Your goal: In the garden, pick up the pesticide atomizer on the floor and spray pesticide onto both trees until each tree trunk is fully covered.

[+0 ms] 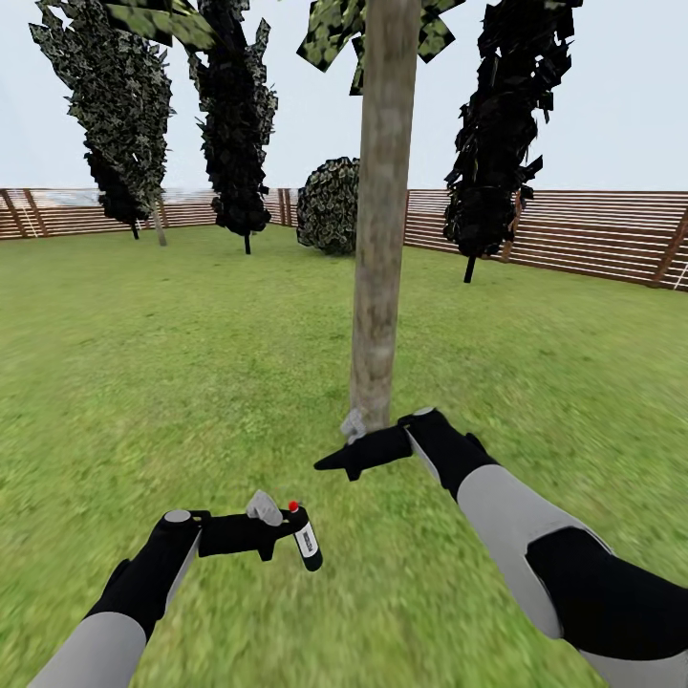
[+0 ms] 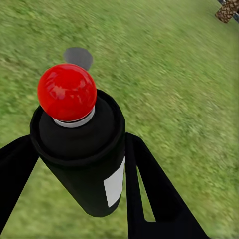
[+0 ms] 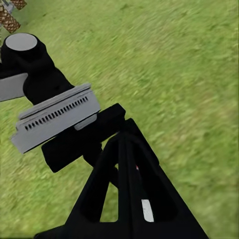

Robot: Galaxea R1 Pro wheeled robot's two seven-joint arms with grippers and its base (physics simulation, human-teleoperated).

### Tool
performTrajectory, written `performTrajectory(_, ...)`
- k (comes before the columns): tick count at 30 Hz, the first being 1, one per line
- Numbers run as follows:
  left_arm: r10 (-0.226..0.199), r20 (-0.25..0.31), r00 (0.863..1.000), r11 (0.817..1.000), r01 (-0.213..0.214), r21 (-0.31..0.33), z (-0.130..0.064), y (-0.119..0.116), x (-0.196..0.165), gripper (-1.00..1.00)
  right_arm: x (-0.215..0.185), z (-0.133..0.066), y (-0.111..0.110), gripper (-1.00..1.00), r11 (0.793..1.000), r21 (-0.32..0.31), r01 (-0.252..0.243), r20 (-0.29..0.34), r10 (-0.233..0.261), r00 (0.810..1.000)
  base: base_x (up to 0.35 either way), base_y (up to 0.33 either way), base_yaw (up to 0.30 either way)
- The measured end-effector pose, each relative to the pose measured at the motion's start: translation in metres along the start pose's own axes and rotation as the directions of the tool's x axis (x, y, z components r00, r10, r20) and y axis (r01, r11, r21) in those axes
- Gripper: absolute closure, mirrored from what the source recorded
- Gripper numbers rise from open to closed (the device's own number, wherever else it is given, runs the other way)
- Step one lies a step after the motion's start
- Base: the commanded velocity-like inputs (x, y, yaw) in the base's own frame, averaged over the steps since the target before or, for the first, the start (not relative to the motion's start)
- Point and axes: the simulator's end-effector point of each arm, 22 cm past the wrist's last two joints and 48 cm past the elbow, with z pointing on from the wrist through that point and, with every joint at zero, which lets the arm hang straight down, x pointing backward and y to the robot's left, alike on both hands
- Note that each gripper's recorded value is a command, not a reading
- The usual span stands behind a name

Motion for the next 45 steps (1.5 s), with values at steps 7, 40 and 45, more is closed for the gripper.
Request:
performTrajectory(7, 0.0, 0.0, 1.0, 1.0, 0.0, 0.0, 0.0, 0.0, 0.0, 1.0, -0.003, 0.01, 0.008, 1.0, 1.0, -0.019, 0.008, -0.002, -0.008, 1.0, 0.0, 0.0, 0.0)
performTrajectory(40, 0.01, 0.034, 0.999, 1.0, -0.01, 0.018, 0.02, -0.017, -0.019, 1.0, -0.005, 0.015, 0.012, 1.0, 1.0, -0.025, 0.011, -0.003, -0.011, 1.0, 0.0, 0.0, 0.0)
performTrajectory(45, 0.017, 0.04, 0.999, 1.0, -0.018, 0.017, 0.021, -0.018, -0.023, 1.0, -0.005, 0.015, 0.012, 1.0, 1.0, -0.025, 0.01, -0.003, -0.01, 1.0, 0.0, 0.0, 0.0)
